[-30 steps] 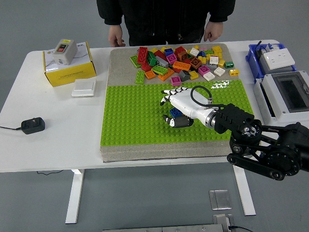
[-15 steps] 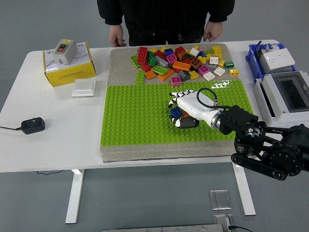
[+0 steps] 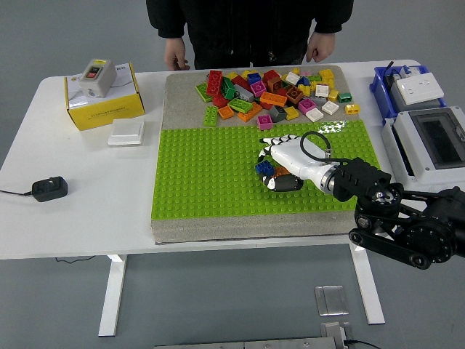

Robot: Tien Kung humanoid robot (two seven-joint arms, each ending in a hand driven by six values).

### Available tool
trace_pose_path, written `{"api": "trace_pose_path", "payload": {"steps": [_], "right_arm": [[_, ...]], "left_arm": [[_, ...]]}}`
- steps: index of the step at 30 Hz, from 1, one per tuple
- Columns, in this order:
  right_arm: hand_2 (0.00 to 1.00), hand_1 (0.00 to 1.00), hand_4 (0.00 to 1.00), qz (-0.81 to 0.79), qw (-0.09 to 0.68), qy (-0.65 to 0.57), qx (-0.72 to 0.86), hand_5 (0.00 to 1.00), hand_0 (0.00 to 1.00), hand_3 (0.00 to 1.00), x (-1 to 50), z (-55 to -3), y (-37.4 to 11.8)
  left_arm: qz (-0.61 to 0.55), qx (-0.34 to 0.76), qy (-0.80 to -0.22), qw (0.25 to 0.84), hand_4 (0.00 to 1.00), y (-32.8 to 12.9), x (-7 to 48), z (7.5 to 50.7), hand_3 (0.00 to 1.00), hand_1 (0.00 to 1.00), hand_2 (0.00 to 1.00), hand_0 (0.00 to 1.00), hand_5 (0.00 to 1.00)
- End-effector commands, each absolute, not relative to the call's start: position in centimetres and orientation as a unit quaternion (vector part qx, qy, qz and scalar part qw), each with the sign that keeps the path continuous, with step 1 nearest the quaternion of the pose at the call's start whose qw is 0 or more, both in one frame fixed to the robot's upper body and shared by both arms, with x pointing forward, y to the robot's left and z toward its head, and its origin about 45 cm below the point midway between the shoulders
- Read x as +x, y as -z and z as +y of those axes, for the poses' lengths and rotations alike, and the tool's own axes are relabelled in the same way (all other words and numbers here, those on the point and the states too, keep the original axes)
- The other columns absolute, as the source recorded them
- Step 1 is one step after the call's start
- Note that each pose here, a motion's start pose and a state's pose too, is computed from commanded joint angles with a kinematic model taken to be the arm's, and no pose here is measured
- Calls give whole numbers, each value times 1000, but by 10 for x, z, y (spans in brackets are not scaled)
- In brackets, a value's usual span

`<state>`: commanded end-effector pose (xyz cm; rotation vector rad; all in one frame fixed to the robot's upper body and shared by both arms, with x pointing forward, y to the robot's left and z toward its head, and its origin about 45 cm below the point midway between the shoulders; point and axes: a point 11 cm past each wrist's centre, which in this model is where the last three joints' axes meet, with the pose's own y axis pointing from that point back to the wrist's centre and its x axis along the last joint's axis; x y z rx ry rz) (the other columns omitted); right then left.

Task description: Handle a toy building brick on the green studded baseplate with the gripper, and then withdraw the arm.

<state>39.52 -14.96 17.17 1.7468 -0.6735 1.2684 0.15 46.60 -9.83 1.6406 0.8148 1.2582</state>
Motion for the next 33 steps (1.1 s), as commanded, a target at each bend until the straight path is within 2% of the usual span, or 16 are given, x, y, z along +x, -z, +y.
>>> {"api": "trace_pose_path", "payload": {"steps": [33], "right_arm": [[985,947,506,-273,442,-490,700,610,919,718,397,-160,-159]], "left_arm": [[327,661,-509,443,390,98,2,466,657,612,546,649,496]]}}
